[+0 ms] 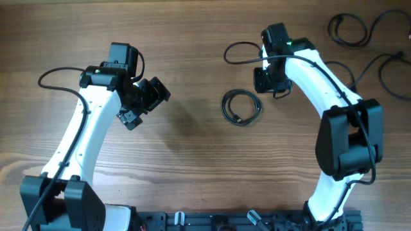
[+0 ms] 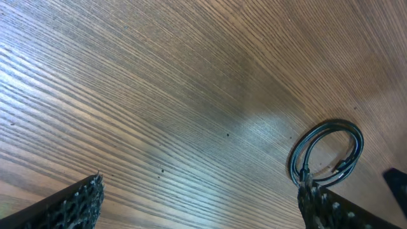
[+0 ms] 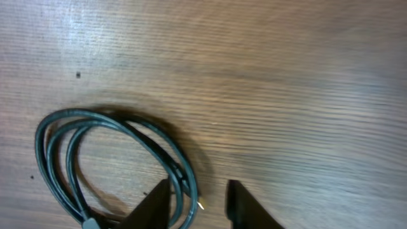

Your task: Untangle cables

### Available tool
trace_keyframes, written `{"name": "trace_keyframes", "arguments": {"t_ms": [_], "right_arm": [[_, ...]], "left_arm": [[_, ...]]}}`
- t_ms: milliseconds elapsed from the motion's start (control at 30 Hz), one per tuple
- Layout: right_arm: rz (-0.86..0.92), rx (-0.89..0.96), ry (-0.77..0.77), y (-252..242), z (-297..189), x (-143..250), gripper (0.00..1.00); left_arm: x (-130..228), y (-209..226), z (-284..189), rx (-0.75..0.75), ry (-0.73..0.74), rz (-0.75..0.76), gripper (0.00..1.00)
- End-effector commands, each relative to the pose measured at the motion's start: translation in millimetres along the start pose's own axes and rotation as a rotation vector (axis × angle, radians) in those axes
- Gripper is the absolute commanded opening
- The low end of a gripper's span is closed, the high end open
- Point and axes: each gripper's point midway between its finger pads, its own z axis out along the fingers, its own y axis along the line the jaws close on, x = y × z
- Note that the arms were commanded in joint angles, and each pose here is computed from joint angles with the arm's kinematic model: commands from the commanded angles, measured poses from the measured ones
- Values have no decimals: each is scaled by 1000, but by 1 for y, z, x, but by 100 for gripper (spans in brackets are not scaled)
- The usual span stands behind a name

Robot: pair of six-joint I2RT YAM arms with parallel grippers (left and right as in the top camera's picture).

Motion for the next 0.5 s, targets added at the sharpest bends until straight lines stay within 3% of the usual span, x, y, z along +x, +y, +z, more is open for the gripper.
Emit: {"name": "trace_keyframes", "arguments": {"t_ms": [0,133,267,367,467], "right_arm": [[-48,-57,61,10,30,22,29],[-48,-81,62,11,49,33,28],[-46,-146,75,22,50,37,4],[-42,-214,94,34,42,38,4],[-46,-372,98,63,-1,28,4]], "left_arm": [[-1,2,2,-14,-5,24,100],[-1,2,2,-13,-6,24,100],[-1,2,2,-13,-6,24,100],[-1,2,2,-13,-6,24,100],[4,-2,2,11,19,21,100]]}}
